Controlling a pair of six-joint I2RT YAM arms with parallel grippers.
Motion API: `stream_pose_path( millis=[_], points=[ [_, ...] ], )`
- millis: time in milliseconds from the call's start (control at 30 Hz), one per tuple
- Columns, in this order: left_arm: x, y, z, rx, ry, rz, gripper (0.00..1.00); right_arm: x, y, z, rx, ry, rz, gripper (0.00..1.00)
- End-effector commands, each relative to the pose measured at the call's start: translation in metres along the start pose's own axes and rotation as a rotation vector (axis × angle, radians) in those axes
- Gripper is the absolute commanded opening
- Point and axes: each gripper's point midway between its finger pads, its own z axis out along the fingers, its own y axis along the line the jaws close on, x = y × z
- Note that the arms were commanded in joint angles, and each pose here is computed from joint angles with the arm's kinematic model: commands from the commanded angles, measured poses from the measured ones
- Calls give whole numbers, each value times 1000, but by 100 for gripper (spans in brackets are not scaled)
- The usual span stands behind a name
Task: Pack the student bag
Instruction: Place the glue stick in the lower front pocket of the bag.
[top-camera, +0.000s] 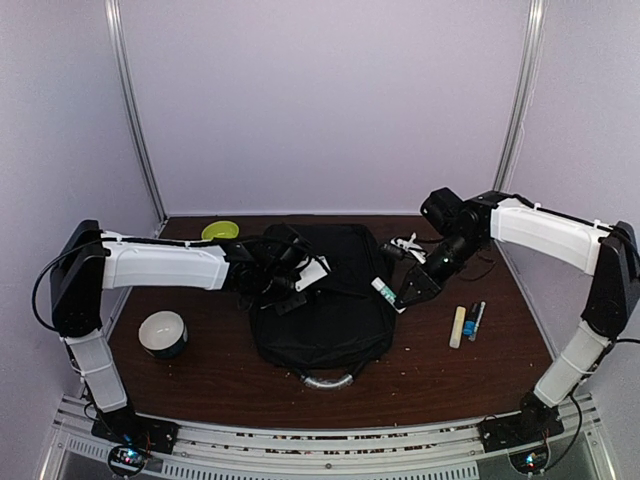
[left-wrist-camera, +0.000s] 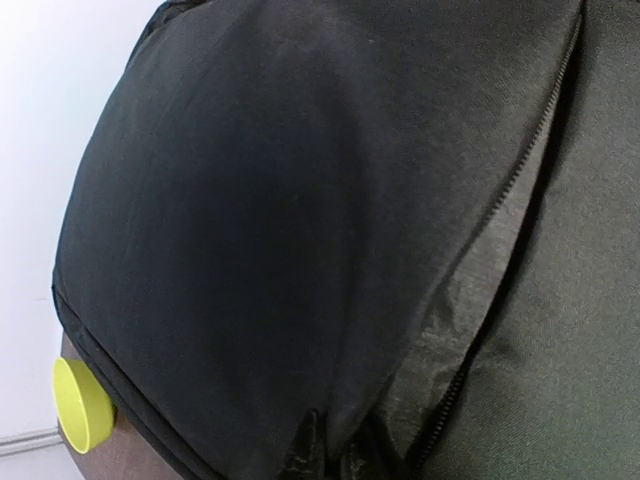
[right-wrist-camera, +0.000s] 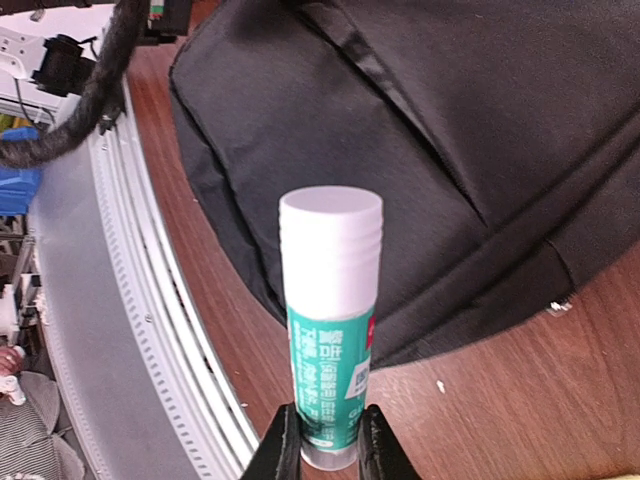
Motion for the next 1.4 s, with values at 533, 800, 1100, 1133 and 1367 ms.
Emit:
stream_pose_path(
  millis=[533,800,1100,1133,1367],
  points=[
    [-67,10,-39,103,-305,-357,0,-39,23,66,-266,79,261,10],
    [-65,7,-45,121,-314,-367,0,-67,-9,87,-215,0,445,11],
    [-68,0,-46,153,-322,-356,0,-98,-39,99,-168,-138,619,23],
    [-68,-1,-45,153,-319,-356,0,-97,-39,100,-156,-134,613,25],
    [-65,0,-44,144,-315,-345,0,-84,-31,79,-124,-171,544,43]
  ],
)
